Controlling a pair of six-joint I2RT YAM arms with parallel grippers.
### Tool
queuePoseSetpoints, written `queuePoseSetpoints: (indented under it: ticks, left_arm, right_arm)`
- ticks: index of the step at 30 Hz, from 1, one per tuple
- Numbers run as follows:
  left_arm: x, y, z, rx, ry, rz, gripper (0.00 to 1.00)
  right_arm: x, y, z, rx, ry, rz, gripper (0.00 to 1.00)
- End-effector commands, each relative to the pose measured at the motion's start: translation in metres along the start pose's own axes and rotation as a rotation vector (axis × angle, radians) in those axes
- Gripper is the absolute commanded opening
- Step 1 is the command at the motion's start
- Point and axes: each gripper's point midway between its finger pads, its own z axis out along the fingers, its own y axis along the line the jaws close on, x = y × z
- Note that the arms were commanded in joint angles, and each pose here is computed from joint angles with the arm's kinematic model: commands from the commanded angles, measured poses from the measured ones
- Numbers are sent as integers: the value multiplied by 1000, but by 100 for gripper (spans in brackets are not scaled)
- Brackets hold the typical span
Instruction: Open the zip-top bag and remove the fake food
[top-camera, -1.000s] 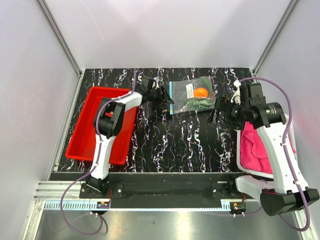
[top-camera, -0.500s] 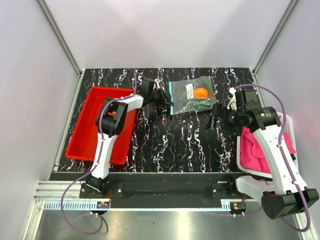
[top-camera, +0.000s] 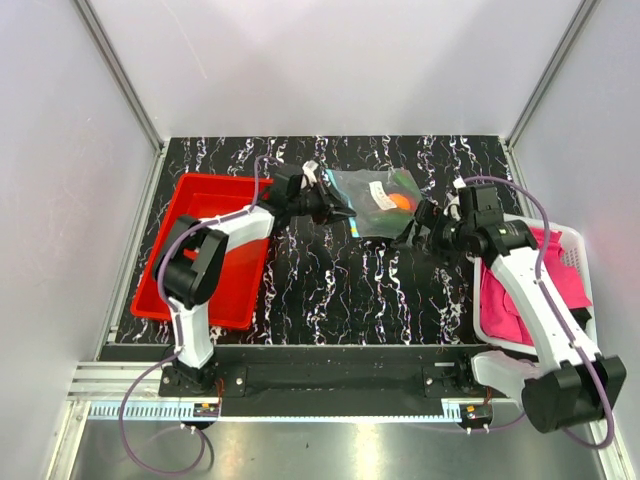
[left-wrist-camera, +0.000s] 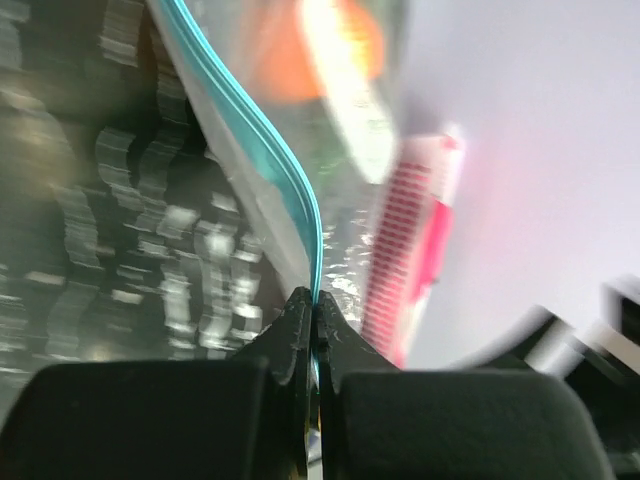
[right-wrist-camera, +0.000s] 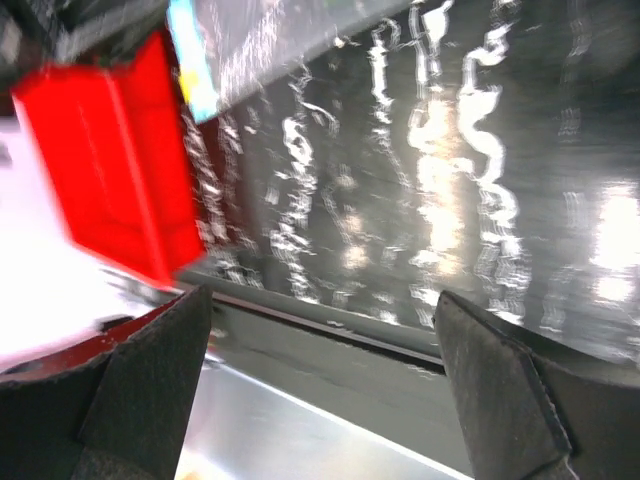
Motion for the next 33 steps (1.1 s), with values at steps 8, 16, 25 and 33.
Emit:
queuePoseSetpoints:
  ticks: [8, 16, 25, 33]
  left_arm:
    - [77, -60, -11, 89, -2, -47, 0]
    - [118, -64, -12, 73, 22, -62, 0]
    - [129, -78, -25, 61, 4, -57, 0]
    - [138, -74, -26, 36, 36, -65, 0]
  right_arm:
    - [-8, 37, 49, -216, 66, 606, 99]
    - [23, 9, 51, -224, 26, 832, 89]
    - [30, 1, 53, -269, -2, 913, 67]
    - [26, 12, 51, -306, 20, 884, 47]
